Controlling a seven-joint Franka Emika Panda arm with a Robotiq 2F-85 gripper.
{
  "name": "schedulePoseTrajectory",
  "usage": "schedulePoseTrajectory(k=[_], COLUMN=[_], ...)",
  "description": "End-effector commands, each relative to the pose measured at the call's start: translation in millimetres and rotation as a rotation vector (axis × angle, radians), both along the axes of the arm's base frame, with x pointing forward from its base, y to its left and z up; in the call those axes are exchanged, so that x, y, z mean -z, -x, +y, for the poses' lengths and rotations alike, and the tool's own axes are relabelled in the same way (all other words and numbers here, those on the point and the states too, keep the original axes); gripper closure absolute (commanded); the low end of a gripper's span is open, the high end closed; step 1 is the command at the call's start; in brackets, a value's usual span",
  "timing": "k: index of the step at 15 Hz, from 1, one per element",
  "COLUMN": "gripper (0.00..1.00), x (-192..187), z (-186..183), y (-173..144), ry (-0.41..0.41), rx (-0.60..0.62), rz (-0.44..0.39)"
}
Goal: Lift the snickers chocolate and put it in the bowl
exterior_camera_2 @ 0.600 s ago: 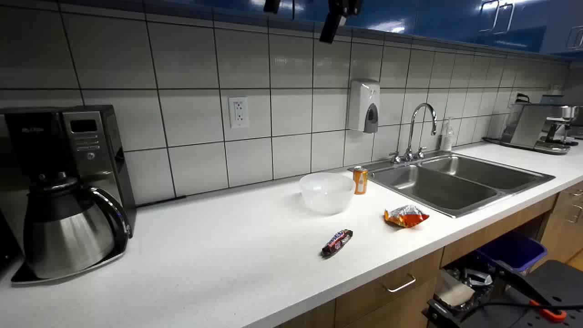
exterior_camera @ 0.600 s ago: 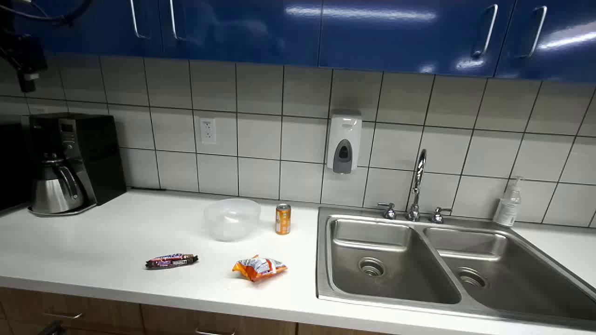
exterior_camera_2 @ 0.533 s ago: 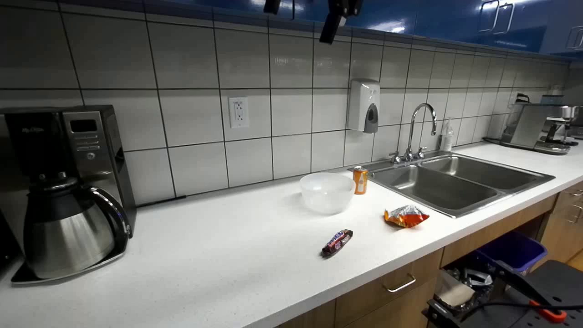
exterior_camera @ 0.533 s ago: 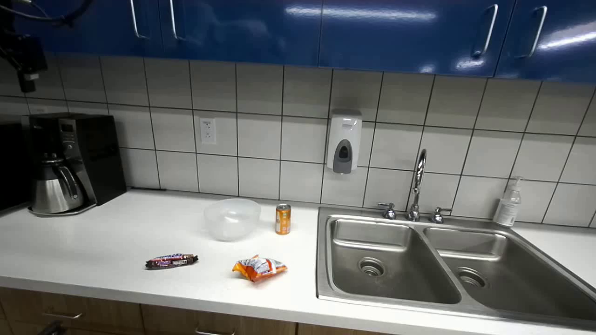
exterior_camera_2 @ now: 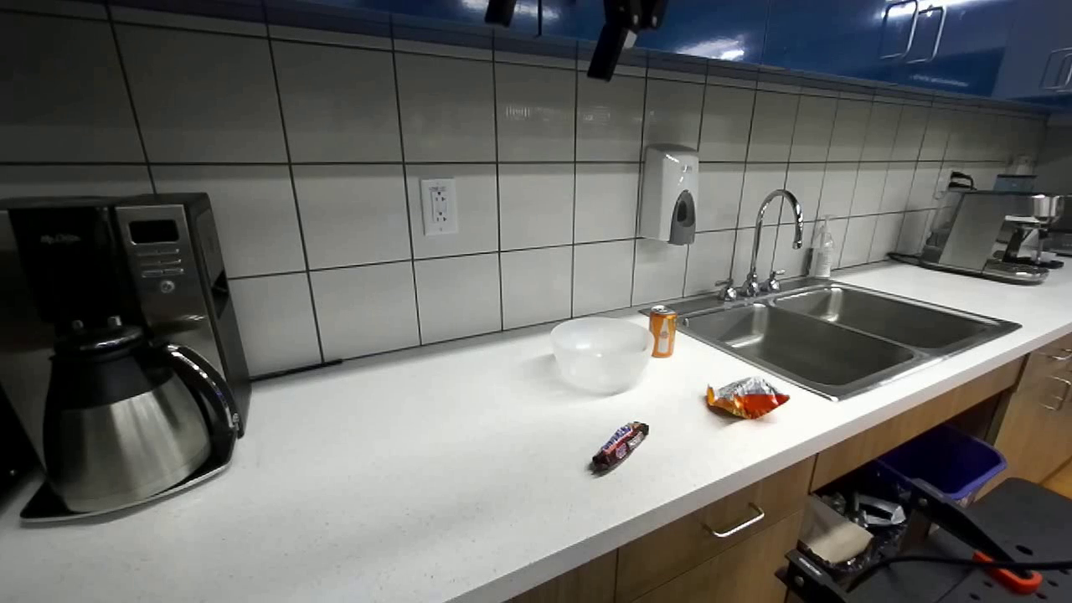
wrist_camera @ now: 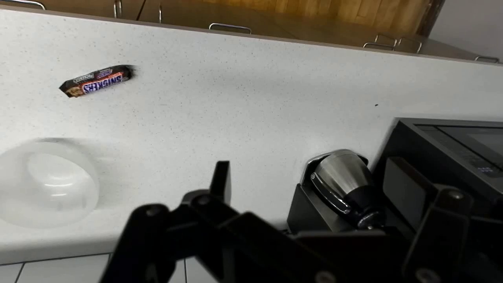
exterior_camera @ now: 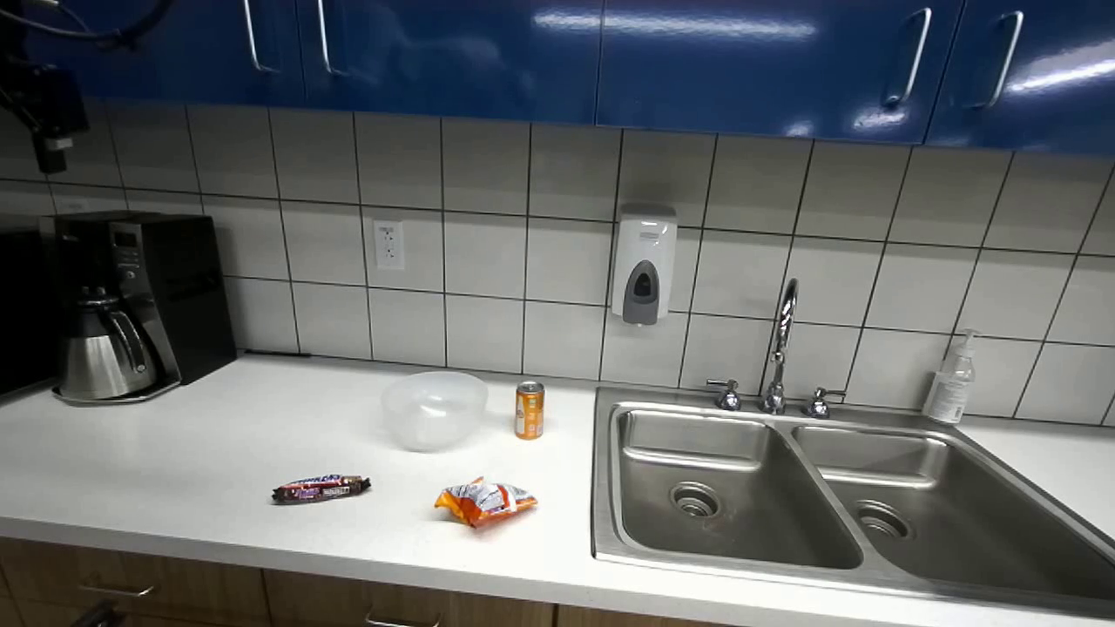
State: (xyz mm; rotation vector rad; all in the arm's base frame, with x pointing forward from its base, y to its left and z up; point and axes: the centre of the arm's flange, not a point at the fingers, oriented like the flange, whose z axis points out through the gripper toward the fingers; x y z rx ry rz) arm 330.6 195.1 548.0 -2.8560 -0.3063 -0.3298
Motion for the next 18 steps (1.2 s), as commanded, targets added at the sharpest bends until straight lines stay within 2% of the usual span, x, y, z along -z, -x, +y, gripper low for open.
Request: schedulePoseTrajectory(k=[1,7,8,18], gripper=[0.00,0.00,0.00,0.00], x=[0.0,3.2,6.2,40.1], z=[0.0,3.5,5.4,6.7], y=[0.0,2.5,1.9,-10.6], ry=[0.000,0.013,0.036,0.143], rx=[0.000,0.035,0.101,0.487], rz=[0.000,-0.004,-0.035,-0.091])
